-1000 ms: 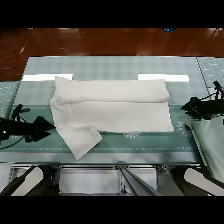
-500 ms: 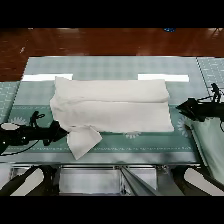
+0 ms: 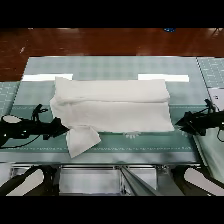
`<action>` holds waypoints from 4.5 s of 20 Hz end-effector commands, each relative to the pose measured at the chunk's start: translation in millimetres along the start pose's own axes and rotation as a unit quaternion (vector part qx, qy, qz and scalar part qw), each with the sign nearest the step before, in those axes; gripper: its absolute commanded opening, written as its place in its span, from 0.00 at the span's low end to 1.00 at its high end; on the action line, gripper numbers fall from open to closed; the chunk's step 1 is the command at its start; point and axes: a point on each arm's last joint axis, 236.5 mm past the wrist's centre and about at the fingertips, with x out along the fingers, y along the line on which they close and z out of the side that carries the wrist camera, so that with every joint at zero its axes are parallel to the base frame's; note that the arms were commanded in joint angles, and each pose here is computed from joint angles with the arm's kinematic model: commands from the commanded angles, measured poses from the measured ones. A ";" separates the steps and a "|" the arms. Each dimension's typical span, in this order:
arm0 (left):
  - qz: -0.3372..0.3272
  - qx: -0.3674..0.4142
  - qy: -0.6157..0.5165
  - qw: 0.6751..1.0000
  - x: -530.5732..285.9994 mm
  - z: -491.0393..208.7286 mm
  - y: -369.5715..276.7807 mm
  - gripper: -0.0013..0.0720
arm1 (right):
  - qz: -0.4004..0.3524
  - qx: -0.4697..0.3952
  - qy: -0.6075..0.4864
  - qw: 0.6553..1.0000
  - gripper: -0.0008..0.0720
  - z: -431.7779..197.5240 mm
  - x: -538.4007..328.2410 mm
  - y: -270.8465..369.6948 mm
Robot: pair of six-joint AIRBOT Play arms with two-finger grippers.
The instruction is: Fold the shirts.
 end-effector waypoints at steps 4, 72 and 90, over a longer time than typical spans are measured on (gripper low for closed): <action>-0.010 0.005 0.003 1.000 -2.5 1.1 -7.7 0.04 | 0.052 -0.013 0.006 0.999 0.51 8.4 44.3 50.6; -0.012 0.309 -0.170 0.936 13.5 82.1 -242.3 0.04 | 0.061 -0.236 -0.148 0.959 0.04 84.1 -80.2 155.4; -0.095 0.369 0.160 0.911 248.9 -116.9 -361.4 0.04 | 0.186 -0.325 -0.240 0.895 0.04 -52.0 -175.1 230.5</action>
